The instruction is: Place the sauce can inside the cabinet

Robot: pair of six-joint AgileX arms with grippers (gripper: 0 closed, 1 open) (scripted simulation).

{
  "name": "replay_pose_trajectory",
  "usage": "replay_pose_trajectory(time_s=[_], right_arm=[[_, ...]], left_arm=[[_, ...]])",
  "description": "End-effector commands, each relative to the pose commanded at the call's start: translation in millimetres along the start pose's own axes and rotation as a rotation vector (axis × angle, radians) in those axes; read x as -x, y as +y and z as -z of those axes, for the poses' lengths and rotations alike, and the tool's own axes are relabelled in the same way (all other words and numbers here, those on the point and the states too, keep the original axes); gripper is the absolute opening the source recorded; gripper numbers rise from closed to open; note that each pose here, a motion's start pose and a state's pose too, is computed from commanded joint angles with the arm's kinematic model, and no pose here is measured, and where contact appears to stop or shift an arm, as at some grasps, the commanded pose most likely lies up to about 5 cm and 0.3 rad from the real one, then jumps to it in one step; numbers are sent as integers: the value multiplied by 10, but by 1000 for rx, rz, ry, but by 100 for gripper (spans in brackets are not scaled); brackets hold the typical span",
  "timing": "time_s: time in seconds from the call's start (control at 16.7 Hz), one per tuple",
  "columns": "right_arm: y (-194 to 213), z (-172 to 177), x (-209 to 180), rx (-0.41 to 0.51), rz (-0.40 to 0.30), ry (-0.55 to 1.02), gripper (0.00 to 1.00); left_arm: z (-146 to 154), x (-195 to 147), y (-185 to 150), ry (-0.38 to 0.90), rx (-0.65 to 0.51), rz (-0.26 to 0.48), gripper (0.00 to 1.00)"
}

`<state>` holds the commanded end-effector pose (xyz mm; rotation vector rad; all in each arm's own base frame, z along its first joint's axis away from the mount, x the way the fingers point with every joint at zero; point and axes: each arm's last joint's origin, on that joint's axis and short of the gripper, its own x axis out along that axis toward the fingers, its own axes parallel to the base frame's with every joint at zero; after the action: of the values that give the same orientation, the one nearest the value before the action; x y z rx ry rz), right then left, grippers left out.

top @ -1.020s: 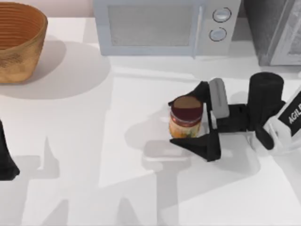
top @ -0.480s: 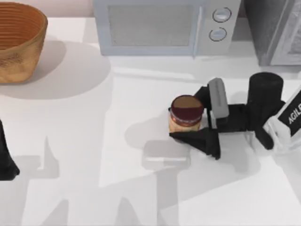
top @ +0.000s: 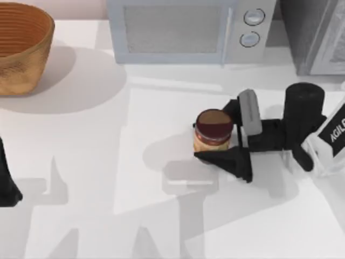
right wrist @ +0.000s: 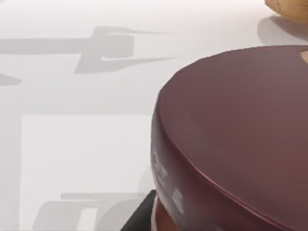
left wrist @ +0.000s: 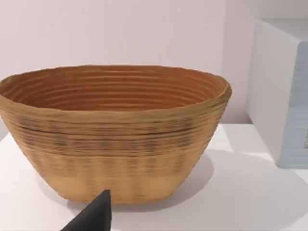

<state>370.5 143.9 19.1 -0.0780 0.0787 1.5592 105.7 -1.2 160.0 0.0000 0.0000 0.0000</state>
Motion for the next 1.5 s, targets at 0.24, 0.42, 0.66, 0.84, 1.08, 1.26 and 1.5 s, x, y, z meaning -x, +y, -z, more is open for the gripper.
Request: replay_pose_trajectory(time_s=[0.24, 0.42, 0.66, 0.84, 1.08, 1.26, 1.5], right_arm=[[0, 0, 0, 0, 0, 0, 0], [-16, -50, 9, 2, 2, -1, 0], [-82, -449, 27, 10, 1, -3, 0], [-98, -863, 80, 4, 8, -1, 0], [-36, -1354, 143, -4, 5, 1, 0], [-5, -1494, 162, -1, 3, 0, 0], [-4, -1478, 163, -5, 3, 0, 0]], left_arm=[[0, 0, 0, 0, 0, 0, 100], [0, 0, 0, 0, 0, 0, 100], [0, 0, 0, 0, 0, 0, 100], [0, 0, 0, 0, 0, 0, 100], [0, 0, 0, 0, 0, 0, 100], [0, 0, 0, 0, 0, 0, 100], [0, 0, 0, 0, 0, 0, 100]])
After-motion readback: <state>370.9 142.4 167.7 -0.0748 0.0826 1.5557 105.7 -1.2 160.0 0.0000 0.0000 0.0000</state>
